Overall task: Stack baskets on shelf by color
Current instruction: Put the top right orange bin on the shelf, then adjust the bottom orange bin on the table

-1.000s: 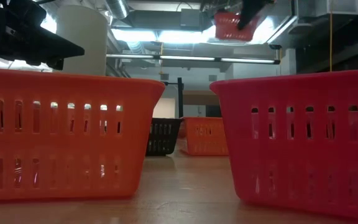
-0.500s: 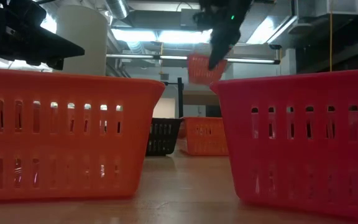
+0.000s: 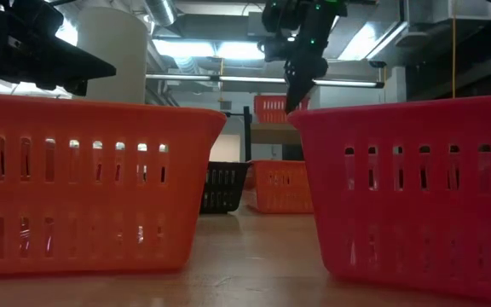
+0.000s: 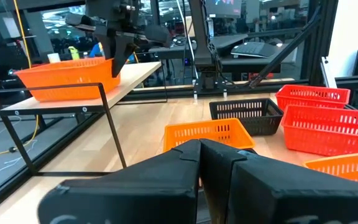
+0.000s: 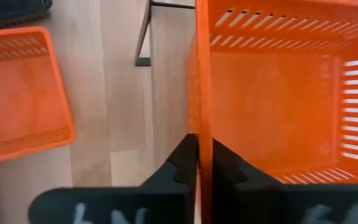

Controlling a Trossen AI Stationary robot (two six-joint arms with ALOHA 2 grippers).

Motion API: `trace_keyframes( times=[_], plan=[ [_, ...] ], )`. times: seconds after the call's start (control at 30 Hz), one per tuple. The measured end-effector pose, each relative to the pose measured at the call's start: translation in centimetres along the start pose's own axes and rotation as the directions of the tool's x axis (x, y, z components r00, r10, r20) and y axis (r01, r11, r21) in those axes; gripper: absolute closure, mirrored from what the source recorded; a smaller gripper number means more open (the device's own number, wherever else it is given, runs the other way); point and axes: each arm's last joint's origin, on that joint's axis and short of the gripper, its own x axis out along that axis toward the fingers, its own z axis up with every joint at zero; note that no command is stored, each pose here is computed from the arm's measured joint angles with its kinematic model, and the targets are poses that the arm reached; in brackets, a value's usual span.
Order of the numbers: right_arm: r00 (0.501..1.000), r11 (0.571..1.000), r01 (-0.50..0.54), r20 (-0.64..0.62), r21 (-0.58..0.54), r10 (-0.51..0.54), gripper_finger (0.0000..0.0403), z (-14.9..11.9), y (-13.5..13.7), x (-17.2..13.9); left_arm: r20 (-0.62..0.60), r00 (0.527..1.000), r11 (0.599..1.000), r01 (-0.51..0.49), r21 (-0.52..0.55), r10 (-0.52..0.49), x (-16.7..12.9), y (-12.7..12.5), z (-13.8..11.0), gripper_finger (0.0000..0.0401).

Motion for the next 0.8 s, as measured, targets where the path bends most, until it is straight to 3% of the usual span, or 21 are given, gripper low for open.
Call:
trace_keyframes(
  times=[0.33,0.63,0.73,0.8],
  plan=[
    [1.000,1.000,0.010,0.023,0.020,-0.011,0.0326,0.6,-0.5,-1.9,0.000,1.000,1.000,0.000,0.000,0.000,0.0,0.0,0.0,0.0401],
    [1.000,0.995,-0.018,-0.016,0.100,0.019,0.0323,0.7,0.0,-5.3,0.000,1.000,1.000,0.000,-0.001,0.000,0.0,0.0,0.0,0.0401],
    [0.997,0.987,-0.063,-0.038,0.146,0.070,0.0323,0.9,1.4,-7.3,0.000,1.000,1.000,0.000,-0.001,0.000,0.0,0.0,0.0,0.0401],
    [0.984,0.966,-0.151,-0.064,0.209,0.168,0.0323,0.7,2.7,-8.4,0.000,1.000,1.000,0.000,-0.001,0.000,0.0,0.0,0.0,0.0401]
  ],
)
